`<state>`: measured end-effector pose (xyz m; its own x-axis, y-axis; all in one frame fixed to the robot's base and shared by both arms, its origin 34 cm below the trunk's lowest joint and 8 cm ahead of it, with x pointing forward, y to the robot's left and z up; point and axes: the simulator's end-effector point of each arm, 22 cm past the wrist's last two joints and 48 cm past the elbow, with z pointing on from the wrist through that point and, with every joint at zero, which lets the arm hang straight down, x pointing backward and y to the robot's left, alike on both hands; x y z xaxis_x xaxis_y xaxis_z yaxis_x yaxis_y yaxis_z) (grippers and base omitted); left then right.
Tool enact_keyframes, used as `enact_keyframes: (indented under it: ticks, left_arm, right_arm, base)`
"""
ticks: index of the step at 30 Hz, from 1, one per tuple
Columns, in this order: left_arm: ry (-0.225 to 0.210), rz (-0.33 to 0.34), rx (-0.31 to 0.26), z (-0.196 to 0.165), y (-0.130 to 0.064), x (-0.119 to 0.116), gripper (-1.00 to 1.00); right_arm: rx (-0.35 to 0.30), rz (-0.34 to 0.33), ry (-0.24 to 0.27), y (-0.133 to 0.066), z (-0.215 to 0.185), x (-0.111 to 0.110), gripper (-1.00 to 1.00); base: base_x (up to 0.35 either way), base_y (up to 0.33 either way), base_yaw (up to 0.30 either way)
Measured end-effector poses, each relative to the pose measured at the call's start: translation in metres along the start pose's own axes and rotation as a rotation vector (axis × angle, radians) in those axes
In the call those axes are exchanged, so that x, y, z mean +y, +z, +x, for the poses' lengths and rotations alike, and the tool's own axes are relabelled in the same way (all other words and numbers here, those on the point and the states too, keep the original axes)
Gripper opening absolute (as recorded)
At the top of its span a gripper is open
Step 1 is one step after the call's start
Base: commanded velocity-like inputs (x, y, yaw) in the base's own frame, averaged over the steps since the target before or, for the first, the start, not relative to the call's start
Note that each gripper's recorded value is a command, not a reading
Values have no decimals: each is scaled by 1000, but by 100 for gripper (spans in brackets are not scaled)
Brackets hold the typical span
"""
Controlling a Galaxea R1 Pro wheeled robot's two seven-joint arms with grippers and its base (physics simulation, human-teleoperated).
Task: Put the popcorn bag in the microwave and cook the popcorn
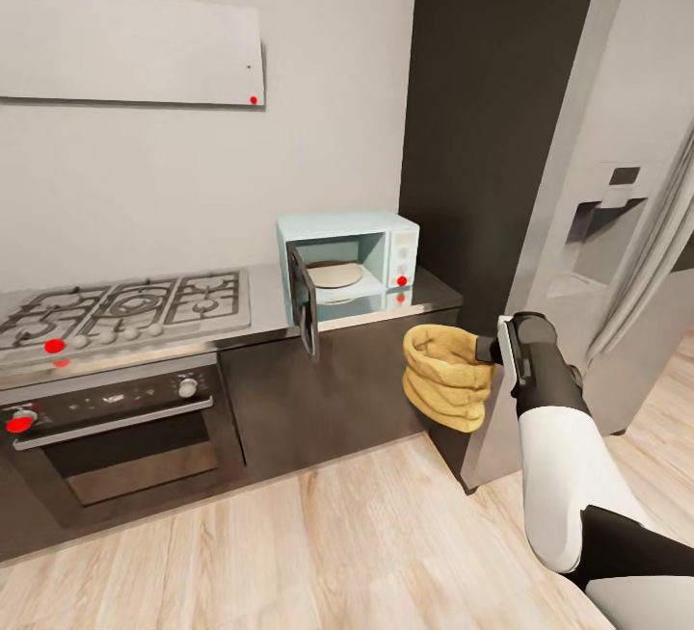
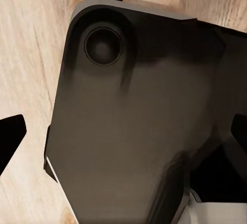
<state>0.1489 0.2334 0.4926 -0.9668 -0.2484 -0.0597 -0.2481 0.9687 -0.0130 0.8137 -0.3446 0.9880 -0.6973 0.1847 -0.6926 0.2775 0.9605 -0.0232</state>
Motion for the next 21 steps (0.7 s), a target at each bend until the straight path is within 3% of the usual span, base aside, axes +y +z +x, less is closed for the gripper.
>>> enact_keyframes:
  ticks: [8,16,21]
  left_arm:
    - [0,0,1,0,0,-1,100]
    - [0,1,0,0,0,-1,100]
    - [0,0,0,0,0,0,100]
  right_arm:
    - [0,1,0,0,0,0,-100]
    - [3,-1,0,1,1,1,-100]
    - [3,-1,-1,1,1,1,-100]
  base:
    - [0,-264,54]
    - [0,-274,250]
    - [0,-49,269]
